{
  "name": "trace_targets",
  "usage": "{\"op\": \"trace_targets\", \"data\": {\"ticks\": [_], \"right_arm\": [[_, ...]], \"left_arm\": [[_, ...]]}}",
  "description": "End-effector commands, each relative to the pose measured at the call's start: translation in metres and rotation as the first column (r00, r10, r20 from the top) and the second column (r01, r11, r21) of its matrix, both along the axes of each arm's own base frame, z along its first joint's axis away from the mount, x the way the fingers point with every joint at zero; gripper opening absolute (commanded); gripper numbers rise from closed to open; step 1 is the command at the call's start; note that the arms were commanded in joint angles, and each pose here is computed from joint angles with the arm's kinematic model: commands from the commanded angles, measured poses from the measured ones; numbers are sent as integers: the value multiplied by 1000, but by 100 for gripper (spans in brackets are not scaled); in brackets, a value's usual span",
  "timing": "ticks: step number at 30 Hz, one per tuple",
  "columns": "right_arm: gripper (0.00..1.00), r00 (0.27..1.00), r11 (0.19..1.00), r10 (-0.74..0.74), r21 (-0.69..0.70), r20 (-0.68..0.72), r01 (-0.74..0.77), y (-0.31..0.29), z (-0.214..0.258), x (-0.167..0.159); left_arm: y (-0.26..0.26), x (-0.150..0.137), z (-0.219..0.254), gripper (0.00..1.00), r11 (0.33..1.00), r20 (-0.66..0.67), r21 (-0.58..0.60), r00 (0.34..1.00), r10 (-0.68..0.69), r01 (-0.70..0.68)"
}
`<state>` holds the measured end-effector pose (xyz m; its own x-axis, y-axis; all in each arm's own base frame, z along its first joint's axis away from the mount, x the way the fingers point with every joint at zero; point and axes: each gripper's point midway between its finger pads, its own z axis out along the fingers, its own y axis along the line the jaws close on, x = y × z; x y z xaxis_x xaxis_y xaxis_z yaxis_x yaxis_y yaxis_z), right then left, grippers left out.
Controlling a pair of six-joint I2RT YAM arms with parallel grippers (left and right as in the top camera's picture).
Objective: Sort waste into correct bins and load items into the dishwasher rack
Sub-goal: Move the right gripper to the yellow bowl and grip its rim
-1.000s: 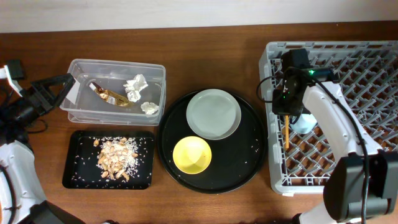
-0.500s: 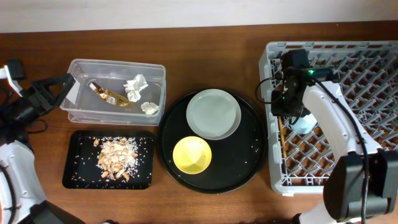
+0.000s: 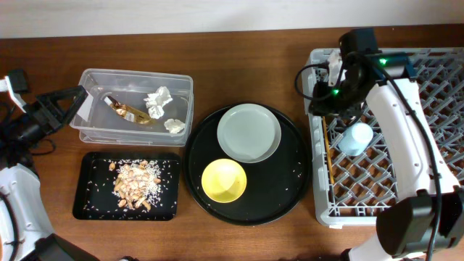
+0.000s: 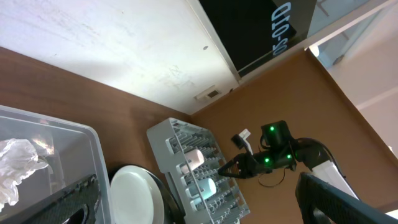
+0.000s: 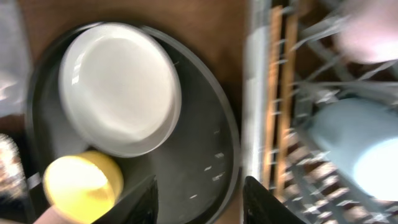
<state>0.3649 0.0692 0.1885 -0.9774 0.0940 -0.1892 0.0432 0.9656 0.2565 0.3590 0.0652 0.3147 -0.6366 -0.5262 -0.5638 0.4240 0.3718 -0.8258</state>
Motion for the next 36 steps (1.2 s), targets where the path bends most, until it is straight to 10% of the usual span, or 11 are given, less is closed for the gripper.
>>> {"op": "trace_targets", "data": {"ticks": [1, 24, 36], "right_arm": [[43, 996, 991, 88, 103, -24, -85, 40, 2, -12], [42, 726, 726, 686, 100, -43, -680, 235, -95, -162], [44, 717, 719, 695, -62, 59, -692, 237, -139, -148]], "left_arm": [[-2, -4, 5, 99, 1000, 11, -1, 1000, -14, 14], [-2, -4, 5, 99, 1000, 11, -1, 1000, -14, 14], [-2, -4, 5, 99, 1000, 12, 0, 1000, -14, 14]]}}
